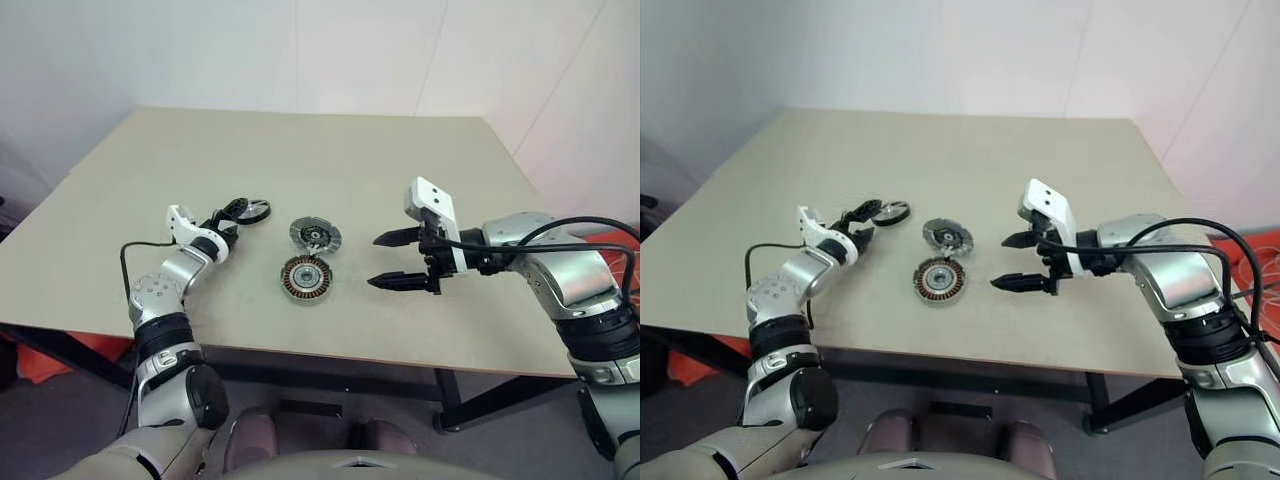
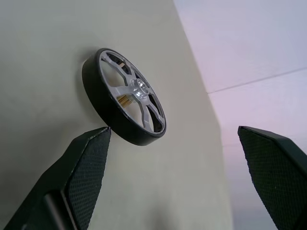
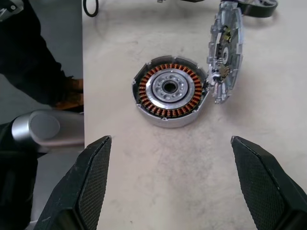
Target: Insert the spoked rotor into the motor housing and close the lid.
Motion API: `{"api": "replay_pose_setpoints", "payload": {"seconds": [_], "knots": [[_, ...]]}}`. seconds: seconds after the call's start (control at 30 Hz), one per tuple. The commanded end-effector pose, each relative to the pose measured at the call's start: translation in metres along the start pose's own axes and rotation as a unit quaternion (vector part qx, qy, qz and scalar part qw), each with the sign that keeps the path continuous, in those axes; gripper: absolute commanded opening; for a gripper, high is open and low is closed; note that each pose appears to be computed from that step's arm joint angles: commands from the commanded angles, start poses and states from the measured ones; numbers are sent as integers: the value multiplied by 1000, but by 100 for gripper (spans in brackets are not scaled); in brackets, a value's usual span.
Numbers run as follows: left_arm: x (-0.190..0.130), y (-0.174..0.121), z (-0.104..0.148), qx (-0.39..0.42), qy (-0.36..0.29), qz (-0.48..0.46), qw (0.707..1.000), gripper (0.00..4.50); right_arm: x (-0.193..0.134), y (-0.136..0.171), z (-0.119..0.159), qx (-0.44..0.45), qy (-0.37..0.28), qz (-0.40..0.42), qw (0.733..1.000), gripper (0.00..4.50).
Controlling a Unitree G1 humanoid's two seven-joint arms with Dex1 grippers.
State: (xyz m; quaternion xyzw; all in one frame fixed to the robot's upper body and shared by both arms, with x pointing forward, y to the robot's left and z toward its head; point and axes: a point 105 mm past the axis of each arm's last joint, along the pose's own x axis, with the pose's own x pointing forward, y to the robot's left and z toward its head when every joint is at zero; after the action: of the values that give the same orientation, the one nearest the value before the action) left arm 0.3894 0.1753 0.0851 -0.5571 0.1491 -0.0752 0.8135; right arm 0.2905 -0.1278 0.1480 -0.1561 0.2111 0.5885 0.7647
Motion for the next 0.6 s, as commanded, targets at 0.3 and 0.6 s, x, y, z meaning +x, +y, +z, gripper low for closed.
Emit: {"api": "replay_pose_setpoints", "payload": {"seconds": [0.3, 0.6], "knots": [[17, -11, 8, -110, -37, -39, 993, 450, -9, 4, 6, -23, -7, -1, 1000, 449], [28, -2, 11, -142, -63, -20, 988, 259, -10, 4, 6, -19, -8, -5, 1000, 450]]}}
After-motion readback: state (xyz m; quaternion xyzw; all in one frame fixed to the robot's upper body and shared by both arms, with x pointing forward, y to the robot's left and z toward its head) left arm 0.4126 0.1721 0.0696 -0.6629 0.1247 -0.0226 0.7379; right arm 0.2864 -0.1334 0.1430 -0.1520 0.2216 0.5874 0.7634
